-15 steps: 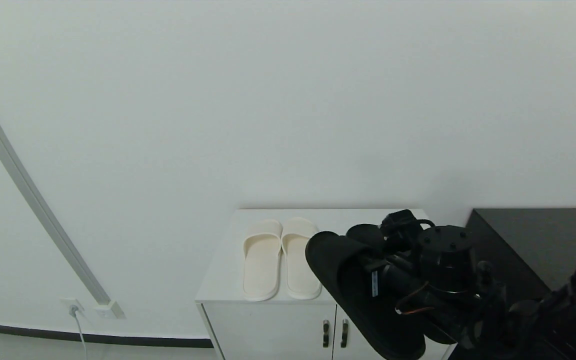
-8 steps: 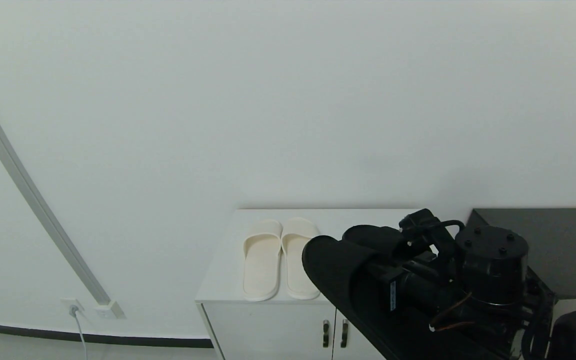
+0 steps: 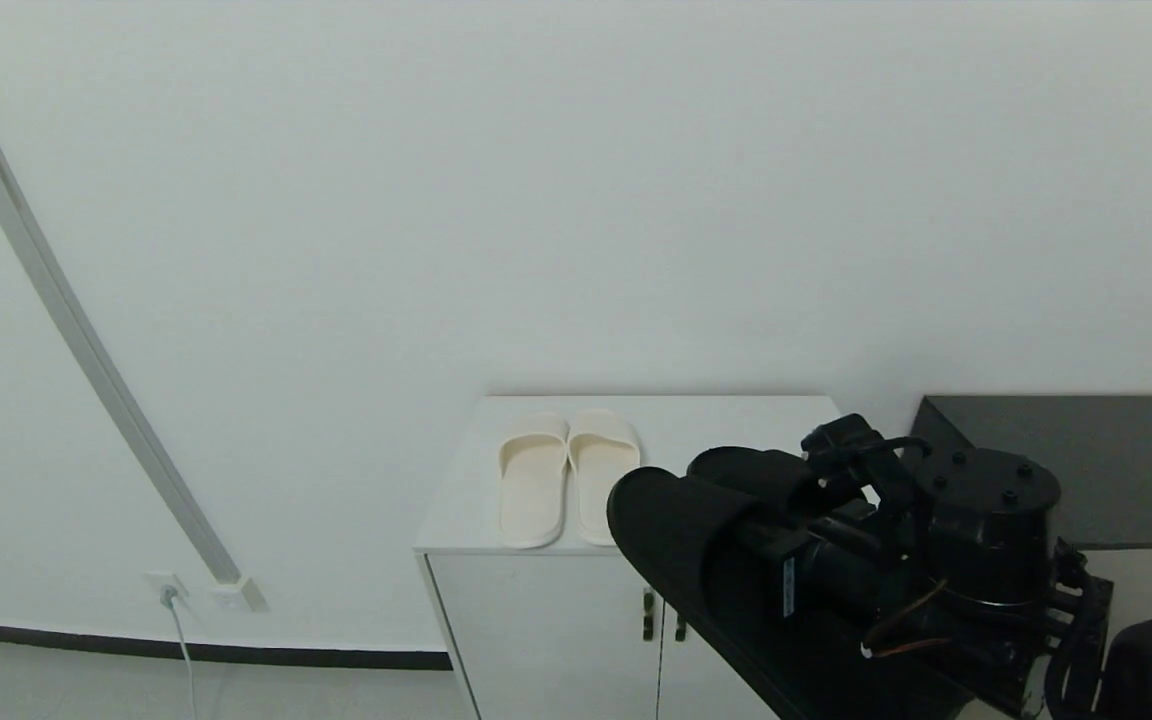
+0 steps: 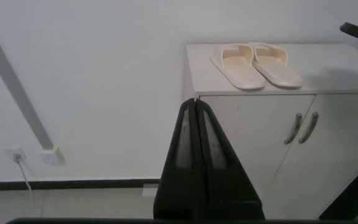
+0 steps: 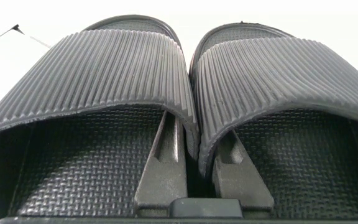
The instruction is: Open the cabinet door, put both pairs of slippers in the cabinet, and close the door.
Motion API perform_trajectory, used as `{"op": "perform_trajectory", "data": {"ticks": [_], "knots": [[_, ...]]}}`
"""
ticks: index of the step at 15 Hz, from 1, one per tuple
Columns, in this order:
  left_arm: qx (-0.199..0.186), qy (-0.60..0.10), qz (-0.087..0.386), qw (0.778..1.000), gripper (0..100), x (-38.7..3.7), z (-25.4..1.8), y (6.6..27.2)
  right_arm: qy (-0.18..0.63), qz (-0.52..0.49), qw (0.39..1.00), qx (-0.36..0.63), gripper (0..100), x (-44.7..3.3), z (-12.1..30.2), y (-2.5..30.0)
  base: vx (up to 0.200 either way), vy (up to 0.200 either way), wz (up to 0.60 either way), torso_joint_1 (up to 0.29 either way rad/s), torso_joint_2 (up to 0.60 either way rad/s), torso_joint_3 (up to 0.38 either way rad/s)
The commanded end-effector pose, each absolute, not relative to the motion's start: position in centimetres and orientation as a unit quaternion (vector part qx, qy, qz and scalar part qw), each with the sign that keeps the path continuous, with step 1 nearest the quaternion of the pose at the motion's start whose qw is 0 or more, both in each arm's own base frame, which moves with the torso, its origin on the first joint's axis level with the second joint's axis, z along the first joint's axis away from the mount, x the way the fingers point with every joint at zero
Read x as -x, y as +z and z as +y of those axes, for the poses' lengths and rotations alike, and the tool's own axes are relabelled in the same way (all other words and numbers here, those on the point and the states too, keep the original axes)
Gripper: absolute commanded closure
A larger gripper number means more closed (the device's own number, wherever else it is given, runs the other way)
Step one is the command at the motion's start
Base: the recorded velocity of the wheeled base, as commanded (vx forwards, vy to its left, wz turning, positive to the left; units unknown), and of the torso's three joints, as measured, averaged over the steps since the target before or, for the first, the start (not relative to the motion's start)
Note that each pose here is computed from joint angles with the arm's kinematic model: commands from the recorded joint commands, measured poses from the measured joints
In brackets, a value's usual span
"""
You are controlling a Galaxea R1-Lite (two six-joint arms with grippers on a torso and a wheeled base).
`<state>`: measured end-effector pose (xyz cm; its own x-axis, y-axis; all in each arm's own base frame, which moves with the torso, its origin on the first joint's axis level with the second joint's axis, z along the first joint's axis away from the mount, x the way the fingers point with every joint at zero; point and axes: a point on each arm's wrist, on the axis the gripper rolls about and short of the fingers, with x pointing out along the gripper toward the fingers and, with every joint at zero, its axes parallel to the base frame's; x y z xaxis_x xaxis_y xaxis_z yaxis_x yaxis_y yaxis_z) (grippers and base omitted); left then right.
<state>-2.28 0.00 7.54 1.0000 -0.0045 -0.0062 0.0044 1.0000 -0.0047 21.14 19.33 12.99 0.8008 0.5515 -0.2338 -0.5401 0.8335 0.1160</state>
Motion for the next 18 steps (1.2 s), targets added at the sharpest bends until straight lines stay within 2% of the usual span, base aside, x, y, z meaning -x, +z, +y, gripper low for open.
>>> {"op": "perform_trajectory", "data": {"ticks": [1, 3, 18], "knots": [[0.002, -0.002, 0.003, 1.0, 100, 2.3, 0.0, 7.5, 0.287, 0.132, 0.948, -0.021, 100, -21.2, 19.4, 12.8, -0.2, 0.0, 0.0, 0.002, 0.0, 0.002], [0.002, -0.002, 0.003, 1.0, 100, 2.3, 0.0, 7.5, 0.287, 0.132, 0.949, -0.021, 100, -21.2, 19.4, 12.8, -0.2, 0.0, 0.0, 0.0, 0.01, 0.002], [0.002, -0.002, 0.003, 1.0, 100, 2.3, 0.0, 7.5, 0.297, 0.143, 0.944, 0.008, 100, -20.9, 18.7, 11.7, 0.0, 0.0, 0.0, 0.0, 0.0, 0.0]]}}
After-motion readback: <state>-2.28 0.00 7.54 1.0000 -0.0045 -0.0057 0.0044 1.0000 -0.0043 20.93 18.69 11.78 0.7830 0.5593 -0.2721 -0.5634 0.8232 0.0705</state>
